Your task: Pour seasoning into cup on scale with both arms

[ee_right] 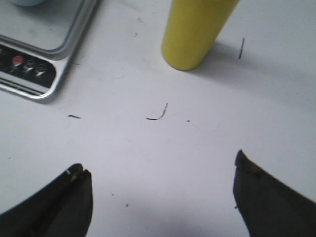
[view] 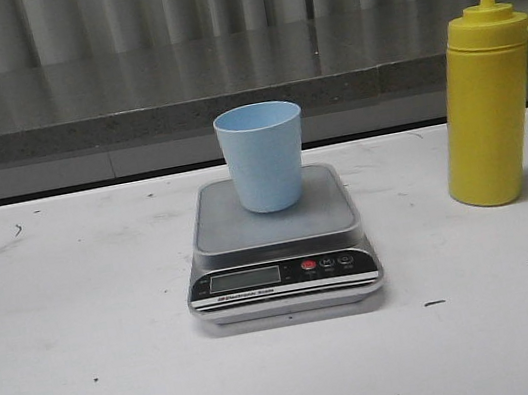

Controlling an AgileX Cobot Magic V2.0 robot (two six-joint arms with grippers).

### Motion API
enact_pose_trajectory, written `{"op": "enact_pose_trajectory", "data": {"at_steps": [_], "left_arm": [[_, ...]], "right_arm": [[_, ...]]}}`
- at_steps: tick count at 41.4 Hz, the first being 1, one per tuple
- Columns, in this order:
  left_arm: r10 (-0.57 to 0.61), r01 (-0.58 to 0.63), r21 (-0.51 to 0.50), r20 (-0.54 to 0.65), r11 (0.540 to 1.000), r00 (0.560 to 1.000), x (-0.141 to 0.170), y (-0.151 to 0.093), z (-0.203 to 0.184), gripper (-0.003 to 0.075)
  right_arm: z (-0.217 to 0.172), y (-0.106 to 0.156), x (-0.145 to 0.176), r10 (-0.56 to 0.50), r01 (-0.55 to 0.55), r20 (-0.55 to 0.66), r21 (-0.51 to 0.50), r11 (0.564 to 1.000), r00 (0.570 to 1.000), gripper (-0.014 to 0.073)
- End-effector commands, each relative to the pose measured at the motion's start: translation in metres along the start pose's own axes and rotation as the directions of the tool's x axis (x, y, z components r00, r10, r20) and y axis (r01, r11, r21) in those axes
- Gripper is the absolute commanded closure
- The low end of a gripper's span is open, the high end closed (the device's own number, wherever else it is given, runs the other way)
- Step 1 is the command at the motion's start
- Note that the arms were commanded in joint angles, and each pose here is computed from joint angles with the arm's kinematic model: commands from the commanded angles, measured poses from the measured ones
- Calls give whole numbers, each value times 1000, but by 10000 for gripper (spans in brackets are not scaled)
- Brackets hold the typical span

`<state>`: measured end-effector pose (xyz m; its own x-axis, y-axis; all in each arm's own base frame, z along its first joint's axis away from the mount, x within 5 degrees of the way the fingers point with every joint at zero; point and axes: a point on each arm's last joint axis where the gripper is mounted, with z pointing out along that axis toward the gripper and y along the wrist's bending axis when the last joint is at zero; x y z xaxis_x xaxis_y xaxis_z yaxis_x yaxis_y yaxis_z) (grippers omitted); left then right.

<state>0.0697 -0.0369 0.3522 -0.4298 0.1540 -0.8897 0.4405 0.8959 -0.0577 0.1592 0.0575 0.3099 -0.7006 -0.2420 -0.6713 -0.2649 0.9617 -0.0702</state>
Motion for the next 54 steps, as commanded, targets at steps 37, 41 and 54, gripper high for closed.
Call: {"op": "enact_pose_trajectory", "data": {"at_steps": [37, 41, 54], "left_arm": [[-10, 9, 12, 89, 1000, 996, -12, -1, -4, 365], [-10, 9, 12, 89, 1000, 996, -12, -1, -4, 365], [-11, 10, 12, 78, 1000, 997, -11, -1, -4, 587]], "right_arm": [[-112, -17, 59, 37, -10, 343, -81, 997, 939, -5], [-112, -17, 58, 38, -10, 345, -81, 997, 938, 6], [-112, -17, 58, 38, -10, 345, -81, 997, 938, 446]]}}
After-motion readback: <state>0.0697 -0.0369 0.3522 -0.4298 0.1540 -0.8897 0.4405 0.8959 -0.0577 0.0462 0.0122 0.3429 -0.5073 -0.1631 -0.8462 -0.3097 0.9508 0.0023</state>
